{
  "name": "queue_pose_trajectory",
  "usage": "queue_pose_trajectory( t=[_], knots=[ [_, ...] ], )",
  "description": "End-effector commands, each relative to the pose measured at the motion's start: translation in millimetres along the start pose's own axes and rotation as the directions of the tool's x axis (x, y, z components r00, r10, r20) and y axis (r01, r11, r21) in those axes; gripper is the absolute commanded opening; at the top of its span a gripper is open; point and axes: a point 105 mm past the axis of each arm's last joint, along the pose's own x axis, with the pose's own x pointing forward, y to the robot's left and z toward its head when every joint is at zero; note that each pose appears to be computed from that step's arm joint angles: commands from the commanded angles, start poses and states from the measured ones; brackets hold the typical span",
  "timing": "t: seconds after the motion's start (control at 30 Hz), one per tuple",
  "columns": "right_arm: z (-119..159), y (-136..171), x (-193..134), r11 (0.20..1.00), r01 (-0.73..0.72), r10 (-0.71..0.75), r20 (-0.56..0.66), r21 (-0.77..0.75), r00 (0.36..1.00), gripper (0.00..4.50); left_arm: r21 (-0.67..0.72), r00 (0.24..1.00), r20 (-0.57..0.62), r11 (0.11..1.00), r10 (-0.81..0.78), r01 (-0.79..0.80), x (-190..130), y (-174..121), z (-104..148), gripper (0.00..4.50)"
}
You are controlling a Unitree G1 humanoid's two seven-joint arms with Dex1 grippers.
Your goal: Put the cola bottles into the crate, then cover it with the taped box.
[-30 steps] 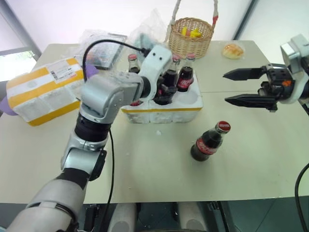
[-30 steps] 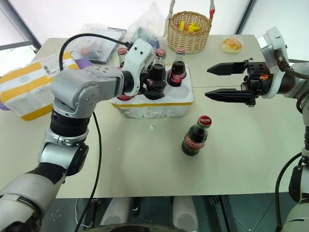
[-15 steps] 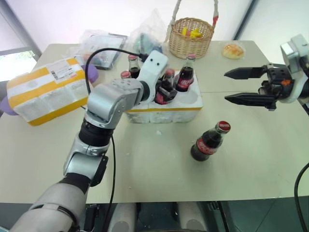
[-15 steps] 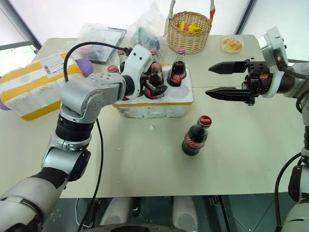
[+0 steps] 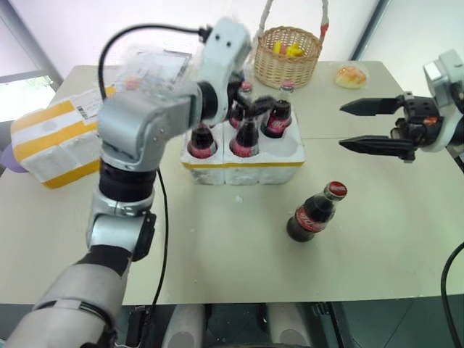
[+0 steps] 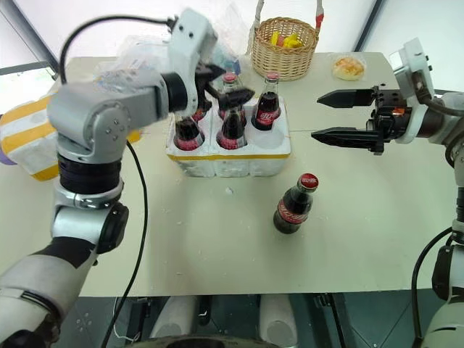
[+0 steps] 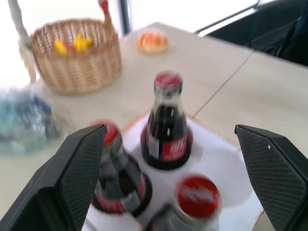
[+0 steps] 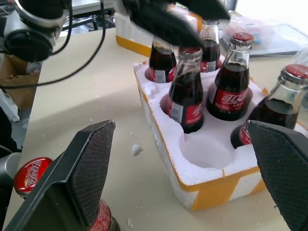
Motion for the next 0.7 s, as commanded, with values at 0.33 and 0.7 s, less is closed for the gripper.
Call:
queue_pose_trajectory(
  t=[0.33, 0.7],
  knots=[
    [9.9, -6.4, -23.6, 0.995, 0.097, -0.097, 0.013, -0.039, 0.995, 4.5, 0.013, 0.844, 0.336, 0.899, -0.417, 0.439, -80.1, -2.0, 78.9, 4.47],
    [-31.1, 37.2, -60.2, 0.985, 0.172, -0.171, -0.082, 0.01, 0.982, 4.5, -0.066, 0.684, -0.032, 0.684, -0.729, 0.727, -161.6, 1.4, -29.5, 4.47]
  ],
)
